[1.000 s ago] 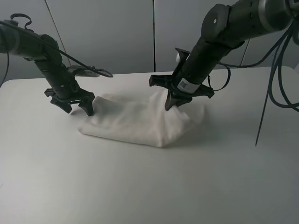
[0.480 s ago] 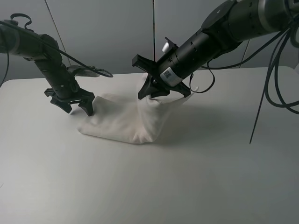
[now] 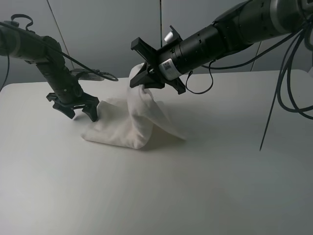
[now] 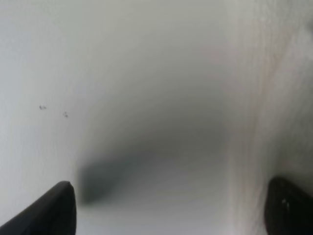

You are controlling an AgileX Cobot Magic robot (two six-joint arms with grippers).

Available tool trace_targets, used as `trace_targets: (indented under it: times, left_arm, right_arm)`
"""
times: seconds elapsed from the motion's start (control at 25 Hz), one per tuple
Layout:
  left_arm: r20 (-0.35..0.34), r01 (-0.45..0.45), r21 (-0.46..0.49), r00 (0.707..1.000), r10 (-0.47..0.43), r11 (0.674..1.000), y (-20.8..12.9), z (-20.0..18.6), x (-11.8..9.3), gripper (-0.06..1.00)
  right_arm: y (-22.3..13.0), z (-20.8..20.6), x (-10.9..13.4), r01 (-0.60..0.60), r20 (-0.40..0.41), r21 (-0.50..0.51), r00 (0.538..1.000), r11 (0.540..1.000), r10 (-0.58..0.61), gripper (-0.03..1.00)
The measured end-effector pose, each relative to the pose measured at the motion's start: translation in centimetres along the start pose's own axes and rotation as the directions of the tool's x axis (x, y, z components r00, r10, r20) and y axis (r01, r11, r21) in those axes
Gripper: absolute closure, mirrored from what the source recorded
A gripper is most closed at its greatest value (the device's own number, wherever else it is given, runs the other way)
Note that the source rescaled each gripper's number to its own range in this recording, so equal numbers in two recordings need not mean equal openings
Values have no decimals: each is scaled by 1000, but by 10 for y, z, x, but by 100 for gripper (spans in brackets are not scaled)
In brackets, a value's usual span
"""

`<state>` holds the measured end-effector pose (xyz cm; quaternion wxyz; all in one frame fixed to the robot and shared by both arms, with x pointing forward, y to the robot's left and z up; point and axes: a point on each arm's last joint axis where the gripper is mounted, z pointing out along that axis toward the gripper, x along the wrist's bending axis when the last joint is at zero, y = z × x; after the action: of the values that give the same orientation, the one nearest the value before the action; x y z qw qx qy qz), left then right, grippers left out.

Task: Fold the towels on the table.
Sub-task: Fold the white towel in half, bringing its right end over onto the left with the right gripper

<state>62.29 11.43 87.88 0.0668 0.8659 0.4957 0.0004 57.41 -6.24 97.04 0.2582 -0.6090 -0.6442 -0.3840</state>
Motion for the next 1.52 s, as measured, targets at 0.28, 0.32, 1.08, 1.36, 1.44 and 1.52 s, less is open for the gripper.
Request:
trace_targets:
  times: [0.28, 0.32, 1.08, 1.36, 1.44, 1.52]
  left_arm:
    - [0, 0, 0, 1000, 0, 1000, 0, 0, 0, -6]
    - [0, 0, 0, 1000, 0, 1000, 0, 0, 0, -6]
    - [1, 1, 0, 1000, -1, 1000, 0, 0, 0, -6]
    - [3, 2, 0, 1000, -2, 1000, 0, 0, 0, -6]
    - [4, 3, -1, 1000, -3, 1000, 0, 0, 0, -6]
    - [4, 3, -1, 1000, -3, 1000, 0, 0, 0, -6]
  right_arm:
    - [-1, 0, 1, 14, -12, 8, 1000, 1000, -14, 97]
    - [0, 0, 2, 18, -17, 5, 1000, 1000, -18, 97]
    - [-7, 19, 22, 123, -73, -91, 989, 988, -130, 97]
    - [0, 27, 17, 126, -78, -126, 988, 984, -136, 97]
    - [2, 29, 17, 127, -87, -136, 986, 983, -139, 97]
    - [2, 31, 18, 129, -91, -138, 986, 982, -143, 97]
